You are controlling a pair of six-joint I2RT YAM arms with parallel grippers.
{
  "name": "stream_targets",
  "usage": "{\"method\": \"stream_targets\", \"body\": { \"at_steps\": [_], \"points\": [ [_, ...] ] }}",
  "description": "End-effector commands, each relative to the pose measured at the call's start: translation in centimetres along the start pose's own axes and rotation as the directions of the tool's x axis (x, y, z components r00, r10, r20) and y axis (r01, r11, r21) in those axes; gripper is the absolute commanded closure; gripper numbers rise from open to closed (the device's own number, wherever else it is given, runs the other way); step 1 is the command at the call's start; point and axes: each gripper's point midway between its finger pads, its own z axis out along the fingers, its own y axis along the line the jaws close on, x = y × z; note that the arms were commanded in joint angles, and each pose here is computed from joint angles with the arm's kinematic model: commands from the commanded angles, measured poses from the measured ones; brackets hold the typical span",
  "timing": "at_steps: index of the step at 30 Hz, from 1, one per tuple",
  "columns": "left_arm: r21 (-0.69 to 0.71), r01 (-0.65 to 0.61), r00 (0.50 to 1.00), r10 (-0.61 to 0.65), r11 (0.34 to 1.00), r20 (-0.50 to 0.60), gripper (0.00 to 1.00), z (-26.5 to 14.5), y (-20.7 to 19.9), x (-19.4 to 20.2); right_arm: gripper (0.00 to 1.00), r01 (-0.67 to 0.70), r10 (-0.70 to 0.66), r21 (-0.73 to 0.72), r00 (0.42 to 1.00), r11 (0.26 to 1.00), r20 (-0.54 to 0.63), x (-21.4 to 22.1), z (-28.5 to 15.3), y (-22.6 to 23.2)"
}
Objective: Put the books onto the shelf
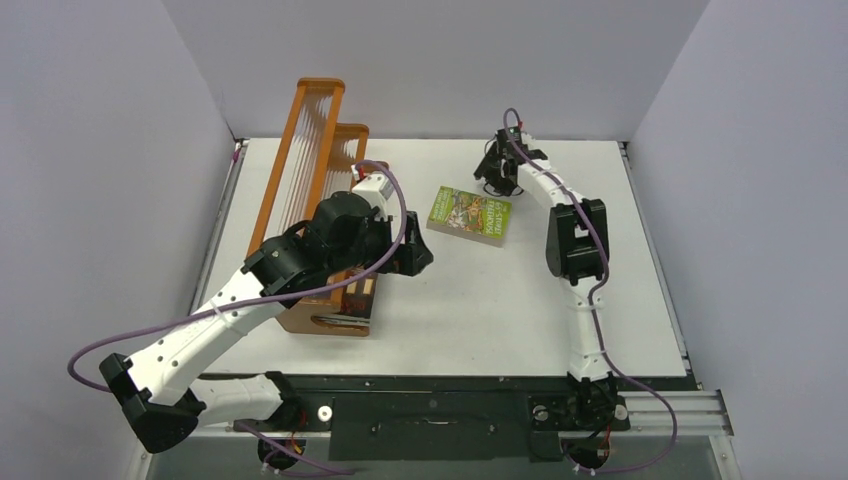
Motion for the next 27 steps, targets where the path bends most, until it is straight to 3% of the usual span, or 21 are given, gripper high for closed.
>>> {"method": "stream_targets", "body": {
  "at_steps": [1, 3, 4, 5, 6, 7, 8, 9, 12, 15, 19, 25, 27],
  "points": [
    [-0.001, 0.024, 0.999, -0.024, 1.000, 0.037, 0.04, 0.5, -0.2, -0.6, 0.45, 0.037, -0.046, -0.079, 0.993, 0.996, -0.112, 4.4, -2.5, 1.4],
    [-0.015, 0.025, 1.000, -0.025, 1.000, 0.012, 0.04, 2.2, 0.2, 0.2, 0.45, 0.035, -0.055, -0.105, 0.978, 0.994, -0.202, 9.4, -3.1, -0.7],
    [-0.033, 0.029, 1.000, -0.029, 0.999, -0.010, 0.04, 3.1, 0.9, 1.2, 0.45, 0.023, -0.054, -0.197, 0.986, 0.980, -0.156, 8.6, -4.9, 1.2],
    [-0.037, 0.049, 0.999, -0.050, 0.998, -0.019, 0.04, 4.4, 1.1, 1.7, 0.45, 0.012, -0.047, -0.158, 0.975, 0.987, -0.218, 12.3, -4.8, -1.8],
    [-0.040, 0.060, 0.996, -0.062, 0.997, -0.063, 0.04, 5.5, 1.7, 3.3, 0.45, -0.011, -0.031, -0.243, 0.985, 0.970, -0.168, 11.4, -6.4, -0.1],
    [-0.042, 0.085, 0.993, -0.088, 0.995, -0.081, 0.04, 7.0, 1.9, 3.9, 0.45, -0.028, -0.020, -0.200, 0.973, 0.979, -0.231, 15.0, -6.4, -3.2],
    [-0.052, 0.096, 0.989, -0.101, 0.994, -0.109, 0.04, 7.8, 2.3, 4.9, 0.45, -0.050, -0.003, -0.270, 0.981, 0.962, -0.192, 14.2, -7.9, -2.0],
    [-0.061, 0.110, 0.983, -0.117, 0.992, -0.139, 0.04, 9.1, 2.5, 5.7, 0.45, -0.064, 0.007, -0.234, 0.971, 0.970, -0.238, 17.1, -8.3, -4.6],
    [-0.066, 0.137, 0.974, -0.146, 0.988, -0.174, 0.04, 11.3, 2.6, 6.7, 0.45, -0.081, 0.010, -0.311, 0.975, 0.947, -0.223, 19.2, -12.0, -5.4],
    [-0.104, 0.139, 0.964, -0.158, 0.985, -0.213, 0.04, 14.0, 3.6, 7.3, 0.46, -0.050, -0.023, -0.285, 0.968, 0.957, -0.249, 22.9, -14.4, -8.4],
    [-0.141, 0.114, 0.956, -0.147, 0.983, -0.253, 0.03, 17.6, 4.7, 7.2, 0.46, -0.025, -0.023, -0.255, 0.983, 0.967, -0.184, 22.9, -16.7, -10.7],
    [-0.217, 0.128, 0.958, -0.177, 0.968, -0.224, 0.00, 22.0, 6.5, 5.5, 0.45, -0.059, 0.055, -0.218, 0.998, 0.974, -0.027, 18.5, -18.6, -12.9],
    [-0.301, 0.148, 0.957, -0.213, 0.942, -0.196, 0.07, 23.1, 8.5, 4.9, 0.45, -0.053, 0.052, -0.218, 0.999, 0.975, -0.011, 17.7, -19.0, -12.9]
  ]
}}
